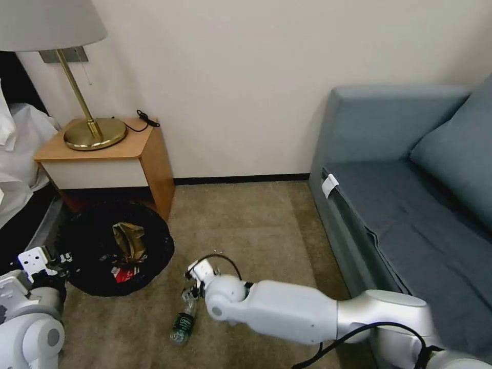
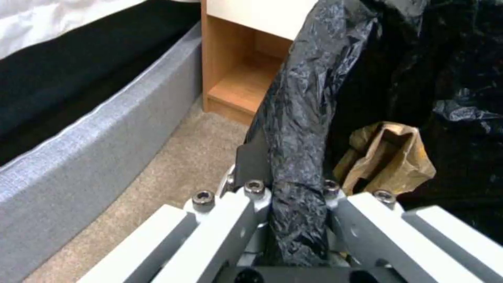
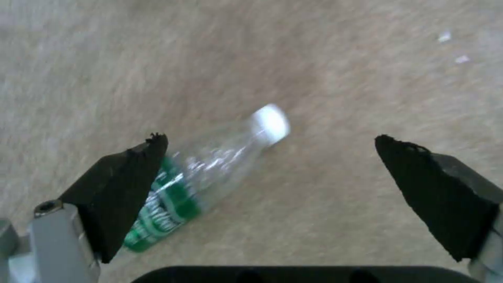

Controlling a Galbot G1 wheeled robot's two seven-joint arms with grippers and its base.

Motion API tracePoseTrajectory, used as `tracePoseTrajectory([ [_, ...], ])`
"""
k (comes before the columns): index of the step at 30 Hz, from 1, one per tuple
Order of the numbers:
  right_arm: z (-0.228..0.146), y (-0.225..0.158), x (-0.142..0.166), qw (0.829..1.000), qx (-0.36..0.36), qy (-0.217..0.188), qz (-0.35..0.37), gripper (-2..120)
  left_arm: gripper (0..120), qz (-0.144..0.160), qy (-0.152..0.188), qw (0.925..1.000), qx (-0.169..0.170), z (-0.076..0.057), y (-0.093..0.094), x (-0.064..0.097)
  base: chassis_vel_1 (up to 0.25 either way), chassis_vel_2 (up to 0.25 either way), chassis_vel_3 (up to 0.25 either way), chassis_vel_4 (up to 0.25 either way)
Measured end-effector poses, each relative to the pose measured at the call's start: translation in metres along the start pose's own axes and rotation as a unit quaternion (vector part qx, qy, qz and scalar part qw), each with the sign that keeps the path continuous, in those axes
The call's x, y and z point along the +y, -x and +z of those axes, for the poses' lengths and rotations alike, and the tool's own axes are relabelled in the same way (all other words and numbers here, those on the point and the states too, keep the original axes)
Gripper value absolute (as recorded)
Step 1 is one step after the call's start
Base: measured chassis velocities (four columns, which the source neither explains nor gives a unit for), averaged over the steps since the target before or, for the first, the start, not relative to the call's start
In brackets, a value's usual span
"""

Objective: Pick up the trash bin, then pick up the garbage on the floor and place it into the trash bin.

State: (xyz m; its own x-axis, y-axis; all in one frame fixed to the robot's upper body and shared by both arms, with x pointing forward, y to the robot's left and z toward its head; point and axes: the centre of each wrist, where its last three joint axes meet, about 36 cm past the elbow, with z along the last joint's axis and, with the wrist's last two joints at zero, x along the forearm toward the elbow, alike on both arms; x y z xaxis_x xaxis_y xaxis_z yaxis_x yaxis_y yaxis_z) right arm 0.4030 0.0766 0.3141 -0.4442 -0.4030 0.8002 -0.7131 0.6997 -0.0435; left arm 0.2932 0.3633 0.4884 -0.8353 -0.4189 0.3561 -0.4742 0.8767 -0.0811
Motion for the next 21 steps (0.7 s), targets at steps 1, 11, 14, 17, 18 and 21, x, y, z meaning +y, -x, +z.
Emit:
tracePoseTrajectory([
  [1,0.003,0.005,0.005,1.000,0.004,-0.004,-0.003,100,2,0.000,0.000,1.0000,0.001,0.001,0.001,-0.001,0.000,0.000,0.000,0.000],
  [11,0.016,0.026,0.023,1.000,0.008,-0.028,-0.010,100,2,-0.001,0.000,1.0000,0.004,0.006,0.003,-0.003,0.000,0.000,0.000,0.000],
  [14,0.017,0.024,0.026,0.999,0.008,-0.030,-0.015,100,2,-0.001,0.000,1.0000,0.005,0.008,0.004,-0.005,0.000,0.000,0.000,0.000],
  [17,0.020,0.024,0.031,0.999,0.010,-0.033,-0.018,100,2,0.000,0.000,1.0000,0.005,0.009,0.005,-0.006,0.000,0.000,0.000,0.000],
  [18,0.020,0.024,0.031,0.999,0.010,-0.033,-0.018,100,2,-0.001,0.000,1.0000,0.005,0.009,0.006,-0.006,0.000,0.000,0.000,0.000],
  [21,0.023,0.025,0.036,0.999,0.012,-0.034,-0.020,100,2,-0.001,0.000,1.0000,0.006,0.010,0.006,-0.007,0.000,0.000,0.000,0.000],
])
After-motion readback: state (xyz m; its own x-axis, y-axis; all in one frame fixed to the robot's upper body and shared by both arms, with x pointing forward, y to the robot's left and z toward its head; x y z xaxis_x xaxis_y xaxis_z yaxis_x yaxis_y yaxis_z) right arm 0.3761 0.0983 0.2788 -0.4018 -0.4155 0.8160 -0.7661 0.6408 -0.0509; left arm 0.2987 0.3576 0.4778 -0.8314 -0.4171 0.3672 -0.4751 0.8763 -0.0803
